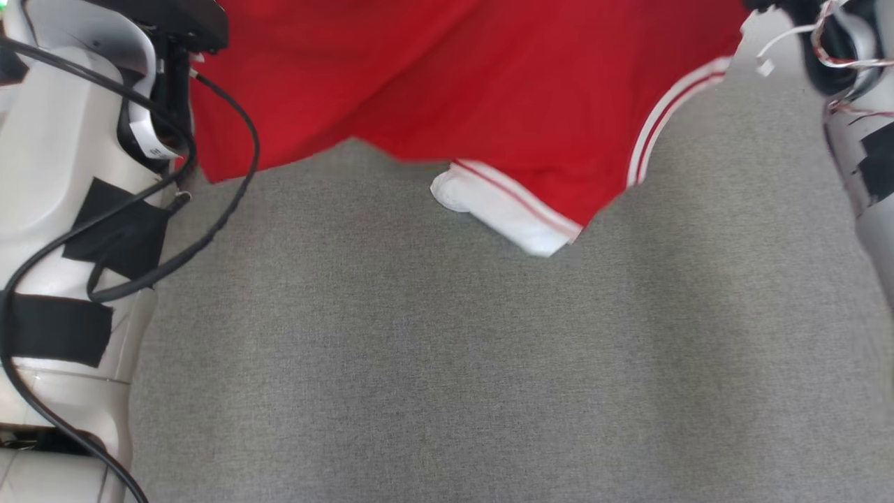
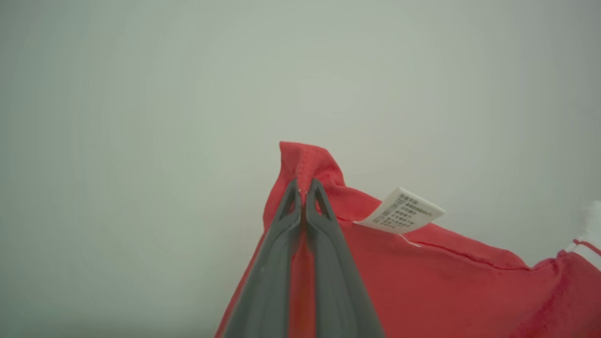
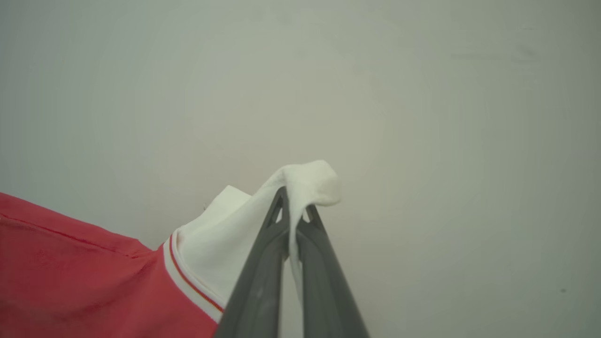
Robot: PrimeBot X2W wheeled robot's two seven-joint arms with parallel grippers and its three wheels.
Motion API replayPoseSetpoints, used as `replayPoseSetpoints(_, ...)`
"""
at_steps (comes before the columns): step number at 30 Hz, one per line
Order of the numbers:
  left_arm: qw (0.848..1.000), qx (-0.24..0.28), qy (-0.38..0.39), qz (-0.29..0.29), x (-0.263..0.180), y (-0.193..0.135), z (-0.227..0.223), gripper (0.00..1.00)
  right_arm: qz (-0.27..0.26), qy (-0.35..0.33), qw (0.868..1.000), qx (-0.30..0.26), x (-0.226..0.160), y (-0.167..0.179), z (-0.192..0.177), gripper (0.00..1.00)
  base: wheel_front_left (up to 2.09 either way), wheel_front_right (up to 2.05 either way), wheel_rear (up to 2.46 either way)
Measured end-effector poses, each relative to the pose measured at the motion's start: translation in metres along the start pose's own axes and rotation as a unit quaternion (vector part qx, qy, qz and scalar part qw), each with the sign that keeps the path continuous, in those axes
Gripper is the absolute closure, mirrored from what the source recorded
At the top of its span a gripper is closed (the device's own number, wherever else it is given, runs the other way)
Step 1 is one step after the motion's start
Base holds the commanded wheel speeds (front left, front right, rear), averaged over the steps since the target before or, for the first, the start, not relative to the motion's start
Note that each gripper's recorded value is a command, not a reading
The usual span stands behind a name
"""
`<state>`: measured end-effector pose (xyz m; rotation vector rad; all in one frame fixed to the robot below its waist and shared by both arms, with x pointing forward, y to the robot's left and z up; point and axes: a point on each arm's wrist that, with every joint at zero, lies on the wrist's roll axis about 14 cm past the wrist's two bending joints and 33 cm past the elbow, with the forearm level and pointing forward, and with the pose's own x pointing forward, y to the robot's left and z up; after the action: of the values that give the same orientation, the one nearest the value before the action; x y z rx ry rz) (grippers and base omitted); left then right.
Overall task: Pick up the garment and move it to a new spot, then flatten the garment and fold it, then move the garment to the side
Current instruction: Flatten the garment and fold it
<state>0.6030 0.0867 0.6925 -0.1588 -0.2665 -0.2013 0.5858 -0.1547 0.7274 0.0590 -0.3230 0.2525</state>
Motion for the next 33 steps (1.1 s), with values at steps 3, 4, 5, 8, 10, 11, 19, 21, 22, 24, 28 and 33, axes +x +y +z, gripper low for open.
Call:
replayPoseSetpoints(3,1.000,-0.010,-0.006,-0.003,0.001,-0.003,0.006,1.00,0.007,-0.031,0.999,-0.015,0.000,0.001,0.020,1.00,0.00,0.00,0.00)
replayPoseSetpoints(4,1.000,-0.014,-0.007,-0.005,0.001,-0.005,0.007,1.00,0.008,-0.034,0.999,-0.018,-0.001,0.001,0.023,1.00,0.00,0.00,0.00)
replayPoseSetpoints(5,1.000,-0.014,-0.007,-0.005,0.001,-0.005,0.007,1.00,0.008,-0.034,0.999,-0.018,-0.001,0.001,0.023,1.00,0.00,0.00,0.00)
replayPoseSetpoints(8,1.000,-0.014,-0.002,-0.020,0.004,-0.010,0.004,1.00,0.008,-0.023,0.999,-0.033,0.000,-0.002,0.017,1.00,0.00,0.00,0.00)
replayPoseSetpoints(10,1.000,-0.010,0.007,-0.028,0.006,-0.012,-0.005,1.00,0.008,-0.009,0.998,-0.056,0.002,-0.006,0.008,1.00,0.00,0.00,0.00)
replayPoseSetpoints(11,0.999,-0.006,0.010,-0.031,0.008,-0.011,-0.010,1.00,0.009,-0.002,0.998,-0.067,0.005,-0.007,0.003,1.00,0.00,0.00,0.00)
replayPoseSetpoints(19,0.999,-0.013,0.008,-0.033,0.031,-0.008,-0.042,1.00,-0.003,0.000,0.995,-0.100,0.027,-0.025,-0.029,1.00,0.00,0.00,0.00)
replayPoseSetpoints(21,0.999,-0.016,0.007,-0.037,0.037,-0.008,-0.049,1.00,-0.005,-0.007,0.995,-0.104,0.034,-0.029,-0.034,1.00,0.00,0.00,0.00)
replayPoseSetpoints(22,0.999,-0.018,0.005,-0.036,0.040,-0.007,-0.052,1.00,-0.005,-0.014,0.994,-0.108,0.038,-0.029,-0.034,1.00,0.00,0.00,0.00)
replayPoseSetpoints(24,0.999,-0.017,0.001,-0.035,0.046,-0.003,-0.057,1.00,-0.008,-0.028,0.994,-0.108,0.046,-0.030,-0.032,1.00,0.00,0.00,0.00)
replayPoseSetpoints(28,0.999,-0.015,-0.022,-0.031,0.058,0.004,-0.053,1.00,-0.018,-0.083,0.991,-0.103,0.056,-0.032,-0.009,1.00,0.00,0.00,0.00)
replayPoseSetpoints(33,0.995,-0.026,-0.091,-0.033,0.065,0.003,-0.009,1.00,-0.022,-0.172,0.978,-0.118,0.051,-0.023,0.040,1.00,0.00,0.00,0.00)
